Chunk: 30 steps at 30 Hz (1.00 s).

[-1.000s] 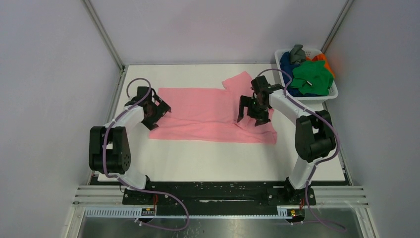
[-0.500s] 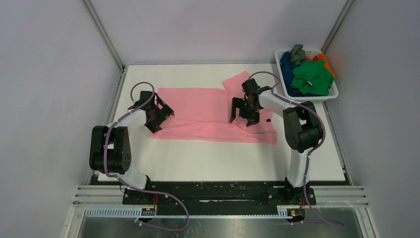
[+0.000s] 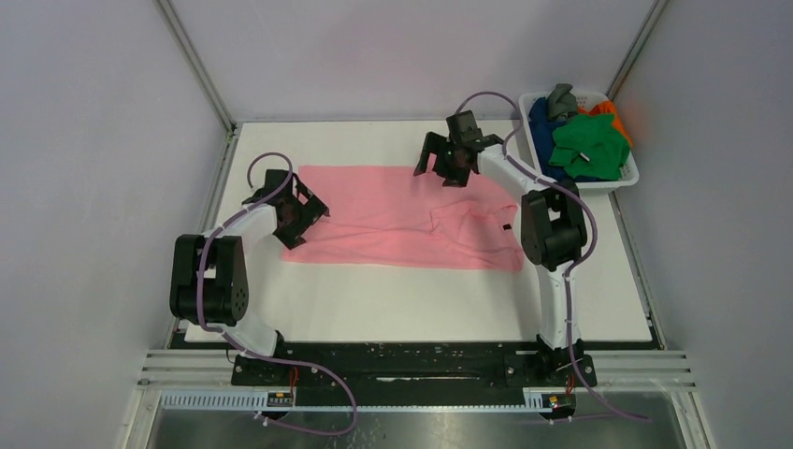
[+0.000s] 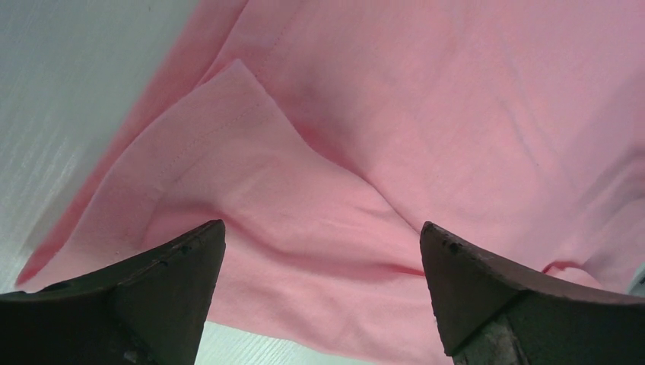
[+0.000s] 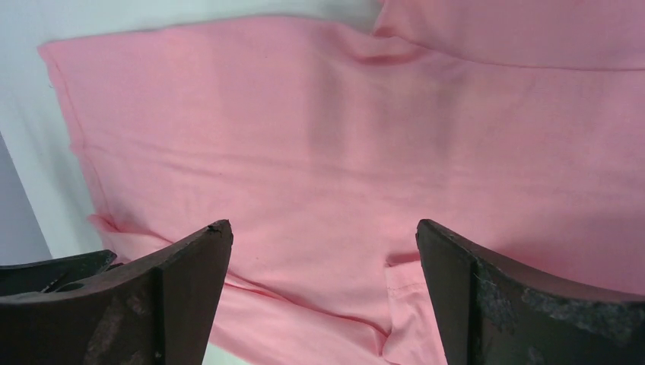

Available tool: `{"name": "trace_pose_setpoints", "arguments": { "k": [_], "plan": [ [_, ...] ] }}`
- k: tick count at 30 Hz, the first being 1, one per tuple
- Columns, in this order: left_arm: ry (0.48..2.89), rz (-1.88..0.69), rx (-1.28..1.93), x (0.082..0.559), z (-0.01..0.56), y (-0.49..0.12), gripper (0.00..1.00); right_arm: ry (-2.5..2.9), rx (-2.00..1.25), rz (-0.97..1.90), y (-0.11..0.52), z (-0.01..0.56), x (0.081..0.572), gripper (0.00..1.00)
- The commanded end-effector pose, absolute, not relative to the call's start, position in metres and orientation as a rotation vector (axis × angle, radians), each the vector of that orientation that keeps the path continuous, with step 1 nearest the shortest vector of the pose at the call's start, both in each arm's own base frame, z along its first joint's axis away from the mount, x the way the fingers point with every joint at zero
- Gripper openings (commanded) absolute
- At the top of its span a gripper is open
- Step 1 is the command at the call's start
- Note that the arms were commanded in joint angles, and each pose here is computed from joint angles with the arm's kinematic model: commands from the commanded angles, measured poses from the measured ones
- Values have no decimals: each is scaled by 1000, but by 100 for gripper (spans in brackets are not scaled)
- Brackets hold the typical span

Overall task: Fold and stack the t-shirts
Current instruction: Fold the flattened tshirt in 1/3 of the way

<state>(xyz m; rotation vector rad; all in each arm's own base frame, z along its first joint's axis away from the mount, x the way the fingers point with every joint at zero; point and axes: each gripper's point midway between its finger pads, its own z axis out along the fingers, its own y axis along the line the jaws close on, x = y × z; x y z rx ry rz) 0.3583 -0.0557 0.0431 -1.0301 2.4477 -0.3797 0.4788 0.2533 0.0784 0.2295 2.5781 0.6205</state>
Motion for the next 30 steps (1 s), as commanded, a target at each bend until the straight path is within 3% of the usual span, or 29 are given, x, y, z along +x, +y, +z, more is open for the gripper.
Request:
{"name": "trace_pose_setpoints", "arguments": {
  "k": [1, 14, 23, 30],
  "plan": [
    [2376, -439, -973, 379, 74, -58, 99, 2524, 241, 562, 240, 104, 473, 100],
    [2478, -517, -892, 392, 46, -98, 99, 2753, 225, 516, 202, 22, 352, 99],
    [2576, -492, -895, 307, 14, -101, 99, 2858, 328, 386, 158, -7, 264, 100],
    [2593, -476, -905, 218, -3, -106, 99, 2911, 404, 442, 139, -14, 186, 99]
  ]
}}
